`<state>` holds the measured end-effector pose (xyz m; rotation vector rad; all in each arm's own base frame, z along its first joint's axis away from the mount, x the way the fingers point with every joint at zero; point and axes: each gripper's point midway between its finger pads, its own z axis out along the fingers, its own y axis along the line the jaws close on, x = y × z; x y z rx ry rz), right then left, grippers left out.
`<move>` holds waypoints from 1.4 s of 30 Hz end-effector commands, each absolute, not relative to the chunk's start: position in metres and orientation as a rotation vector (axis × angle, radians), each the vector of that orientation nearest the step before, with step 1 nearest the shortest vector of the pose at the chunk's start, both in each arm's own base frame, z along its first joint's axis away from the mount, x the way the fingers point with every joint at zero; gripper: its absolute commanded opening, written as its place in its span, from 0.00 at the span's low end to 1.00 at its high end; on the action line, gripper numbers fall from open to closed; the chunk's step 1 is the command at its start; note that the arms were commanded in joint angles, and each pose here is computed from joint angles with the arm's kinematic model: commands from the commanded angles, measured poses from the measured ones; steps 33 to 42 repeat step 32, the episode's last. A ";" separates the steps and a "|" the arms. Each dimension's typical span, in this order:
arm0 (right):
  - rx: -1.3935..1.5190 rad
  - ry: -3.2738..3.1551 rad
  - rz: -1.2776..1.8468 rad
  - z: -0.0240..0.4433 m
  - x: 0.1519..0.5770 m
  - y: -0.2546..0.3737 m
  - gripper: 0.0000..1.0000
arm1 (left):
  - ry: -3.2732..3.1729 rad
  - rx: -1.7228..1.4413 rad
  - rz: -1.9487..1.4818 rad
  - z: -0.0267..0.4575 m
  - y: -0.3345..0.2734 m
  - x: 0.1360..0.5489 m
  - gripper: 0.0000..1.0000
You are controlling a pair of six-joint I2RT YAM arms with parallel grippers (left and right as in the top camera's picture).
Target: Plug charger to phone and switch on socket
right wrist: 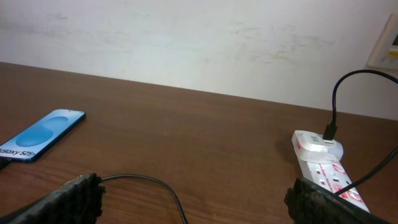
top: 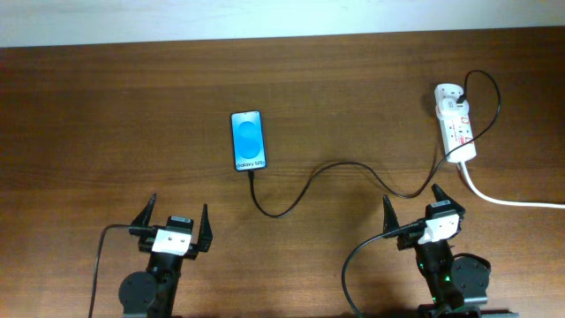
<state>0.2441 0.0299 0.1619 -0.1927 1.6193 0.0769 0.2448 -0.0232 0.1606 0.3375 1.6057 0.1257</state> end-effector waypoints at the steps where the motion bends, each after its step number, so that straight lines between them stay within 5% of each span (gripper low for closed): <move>1: -0.183 1.623 0.084 0.160 0.244 0.030 0.98 | 1.607 0.335 0.147 0.159 -0.020 0.245 0.99; 42: -0.183 1.623 0.084 0.160 0.244 0.030 0.98 | 1.612 0.333 0.150 0.158 -0.019 0.245 0.99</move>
